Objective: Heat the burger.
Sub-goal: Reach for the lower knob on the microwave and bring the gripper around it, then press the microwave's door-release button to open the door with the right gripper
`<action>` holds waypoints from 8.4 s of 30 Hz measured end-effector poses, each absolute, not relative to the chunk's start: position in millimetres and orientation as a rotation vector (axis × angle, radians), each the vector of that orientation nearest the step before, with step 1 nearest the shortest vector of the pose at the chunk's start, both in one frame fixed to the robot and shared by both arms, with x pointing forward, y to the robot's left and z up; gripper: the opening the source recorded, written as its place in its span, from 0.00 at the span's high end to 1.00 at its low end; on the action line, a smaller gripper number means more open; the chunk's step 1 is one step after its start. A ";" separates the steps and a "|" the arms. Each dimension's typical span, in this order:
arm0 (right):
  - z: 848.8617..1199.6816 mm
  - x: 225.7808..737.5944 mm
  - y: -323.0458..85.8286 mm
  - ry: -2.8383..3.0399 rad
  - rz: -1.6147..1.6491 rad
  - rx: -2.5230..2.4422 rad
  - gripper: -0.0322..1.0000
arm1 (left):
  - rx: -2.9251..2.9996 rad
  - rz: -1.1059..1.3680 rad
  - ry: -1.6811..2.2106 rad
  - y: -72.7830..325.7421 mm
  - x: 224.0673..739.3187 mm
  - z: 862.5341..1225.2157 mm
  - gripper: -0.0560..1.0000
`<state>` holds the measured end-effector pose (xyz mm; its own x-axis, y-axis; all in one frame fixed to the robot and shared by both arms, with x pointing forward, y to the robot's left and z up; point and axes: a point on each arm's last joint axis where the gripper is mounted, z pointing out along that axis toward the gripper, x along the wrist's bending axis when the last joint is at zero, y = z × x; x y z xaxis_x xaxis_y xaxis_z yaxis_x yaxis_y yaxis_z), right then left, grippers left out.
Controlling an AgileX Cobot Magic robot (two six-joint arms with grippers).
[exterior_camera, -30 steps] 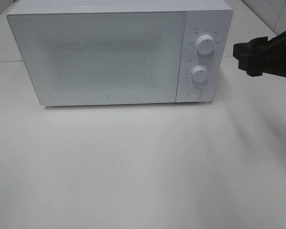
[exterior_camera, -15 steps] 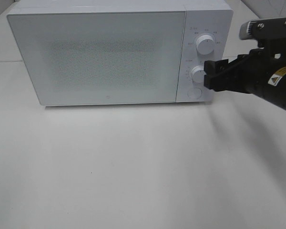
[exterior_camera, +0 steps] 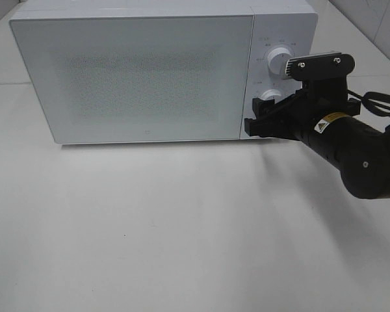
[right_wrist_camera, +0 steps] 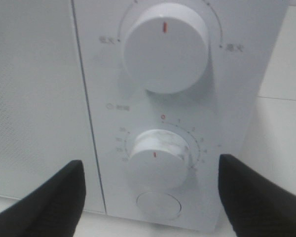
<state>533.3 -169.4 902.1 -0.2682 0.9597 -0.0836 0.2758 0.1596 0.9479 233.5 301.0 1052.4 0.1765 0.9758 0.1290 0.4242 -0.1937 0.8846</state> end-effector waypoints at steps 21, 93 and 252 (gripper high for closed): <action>883.8 553.8 -163.4 1.579 1.166 1.158 0.28 | 1.733 0.970 1.335 301.0 233.5 1052.4 0.95; 874.9 555.7 -160.1 0.341 2.049 2.478 0.56 | 1.733 0.970 1.335 301.0 233.5 1052.4 0.95; 1050.1 241.7 -298.4 1.679 0.912 1.592 0.41 | 1.728 0.966 1.340 301.0 233.5 1052.4 0.95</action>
